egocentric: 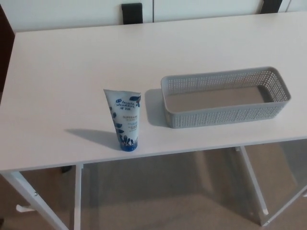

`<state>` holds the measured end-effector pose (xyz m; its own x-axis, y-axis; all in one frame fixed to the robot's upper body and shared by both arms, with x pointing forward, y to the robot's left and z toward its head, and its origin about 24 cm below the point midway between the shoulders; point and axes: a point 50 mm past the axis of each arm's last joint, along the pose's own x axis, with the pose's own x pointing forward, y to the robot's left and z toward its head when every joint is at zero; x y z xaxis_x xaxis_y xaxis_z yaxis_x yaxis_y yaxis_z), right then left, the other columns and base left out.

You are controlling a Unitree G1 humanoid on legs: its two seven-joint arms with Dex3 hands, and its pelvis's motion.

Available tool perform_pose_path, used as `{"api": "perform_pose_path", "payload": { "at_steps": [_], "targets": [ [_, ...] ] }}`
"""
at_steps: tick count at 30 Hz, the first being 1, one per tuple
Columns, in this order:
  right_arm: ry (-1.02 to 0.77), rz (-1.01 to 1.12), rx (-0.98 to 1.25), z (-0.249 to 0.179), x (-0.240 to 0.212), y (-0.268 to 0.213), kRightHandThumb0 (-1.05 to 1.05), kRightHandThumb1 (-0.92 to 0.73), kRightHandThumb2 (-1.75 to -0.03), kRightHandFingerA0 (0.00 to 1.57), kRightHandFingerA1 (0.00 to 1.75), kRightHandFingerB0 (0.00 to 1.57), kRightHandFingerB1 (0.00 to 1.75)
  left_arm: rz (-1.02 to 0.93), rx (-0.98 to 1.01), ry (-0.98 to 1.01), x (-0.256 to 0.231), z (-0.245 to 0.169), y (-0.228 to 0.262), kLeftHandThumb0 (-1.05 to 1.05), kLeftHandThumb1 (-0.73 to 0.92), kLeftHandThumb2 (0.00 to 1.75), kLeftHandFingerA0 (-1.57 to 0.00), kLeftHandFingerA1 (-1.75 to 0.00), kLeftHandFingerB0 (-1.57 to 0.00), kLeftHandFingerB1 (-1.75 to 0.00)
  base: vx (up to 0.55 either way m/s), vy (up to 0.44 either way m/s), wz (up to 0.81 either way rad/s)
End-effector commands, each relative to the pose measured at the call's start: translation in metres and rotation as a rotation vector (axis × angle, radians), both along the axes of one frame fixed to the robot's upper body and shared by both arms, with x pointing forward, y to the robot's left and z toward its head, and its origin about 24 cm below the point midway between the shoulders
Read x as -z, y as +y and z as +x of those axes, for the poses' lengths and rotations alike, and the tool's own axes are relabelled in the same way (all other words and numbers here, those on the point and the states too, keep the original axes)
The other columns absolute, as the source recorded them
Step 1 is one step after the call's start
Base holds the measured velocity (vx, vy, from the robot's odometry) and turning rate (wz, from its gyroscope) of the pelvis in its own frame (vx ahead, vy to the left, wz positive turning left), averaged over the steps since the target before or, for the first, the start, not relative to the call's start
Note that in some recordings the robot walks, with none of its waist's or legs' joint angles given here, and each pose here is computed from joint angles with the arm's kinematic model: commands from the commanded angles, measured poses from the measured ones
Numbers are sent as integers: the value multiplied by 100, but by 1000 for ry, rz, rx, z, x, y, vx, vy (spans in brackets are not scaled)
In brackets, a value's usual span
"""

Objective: The robot walks towards a table in front, picks a shampoo with left hand and puts it in a small grey container

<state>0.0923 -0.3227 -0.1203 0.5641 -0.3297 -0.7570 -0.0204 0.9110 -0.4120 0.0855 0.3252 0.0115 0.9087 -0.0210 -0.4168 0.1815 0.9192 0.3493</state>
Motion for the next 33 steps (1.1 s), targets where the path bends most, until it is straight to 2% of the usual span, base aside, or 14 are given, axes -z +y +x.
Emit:
{"api": "perform_pose_path", "payload": {
  "at_steps": [1,2,3,6,7,8,9,12,14,16,20,32,33],
  "targets": [
    [31,-43,9,-7,-3,-11,-22,-59,-57,69,50,52,41,-386,648,-687,-199,33,-56,-52,37,65,-25,-45,-15,-35,0,0,0],
    [33,-47,4,-5,-4,-11,-22,-59,-57,69,50,52,41,-377,638,-690,-202,38,-56,-52,37,65,-25,-45,-15,-35,0,0,0],
    [46,-50,2,-5,-3,-11,-23,-59,-58,71,50,51,41,-356,632,-710,-206,47,-56,-53,37,65,-18,-44,-9,-34,0,0,0],
    [54,-45,-5,-3,-3,-12,-23,-60,-57,68,48,51,40,-294,583,-732,-208,70,-58,-58,38,67,-17,-46,-8,-33,0,0,0],
    [54,-48,-11,-3,-3,-11,-22,-61,-58,68,48,51,40,-283,568,-703,-208,76,-59,-31,24,83,-2,-51,0,-50,0,0,0],
    [50,-46,-14,-3,-3,-11,-23,-60,-58,67,48,51,41,-275,561,-665,-204,86,-60,-47,31,74,-10,-50,0,-30,0,0,0],
    [51,-45,-11,-4,-3,-11,-23,-60,-58,69,49,51,41,-283,554,-639,-201,92,-61,-57,34,65,-10,-46,-13,-11,0,0,0],
    [49,-42,-4,-3,-3,-11,-23,-60,-58,68,48,51,41,-246,550,-620,-193,107,-63,-54,34,73,0,-40,-7,-18,0,0,0],
    [46,-42,-1,-1,-4,-12,-24,-61,-58,69,48,51,41,-225,536,-612,-192,113,-64,-55,36,75,-1,-40,-6,-19,0,0,0],
    [60,-60,-33,-1,-5,-13,-24,-64,-59,69,48,50,40,-198,530,-595,-179,128,-67,-58,36,75,-3,-32,-1,-14,0,0,0],
    [53,-60,-46,2,-5,-11,-24,-63,-59,67,48,51,40,-205,484,-546,-162,148,-68,-63,37,79,0,-24,0,-10,0,0,0],
    [60,-71,-52,5,-4,-10,-26,-63,-58,69,48,53,40,-140,462,-355,-117,181,-84,-42,31,69,0,-25,0,-15,0,0,0],
    [57,-72,-53,6,-5,-10,-26,-64,-58,71,48,53,40,-139,462,-349,-116,181,-85,-43,39,52,-4,-27,0,-14,0,0,0]
  ]
}}
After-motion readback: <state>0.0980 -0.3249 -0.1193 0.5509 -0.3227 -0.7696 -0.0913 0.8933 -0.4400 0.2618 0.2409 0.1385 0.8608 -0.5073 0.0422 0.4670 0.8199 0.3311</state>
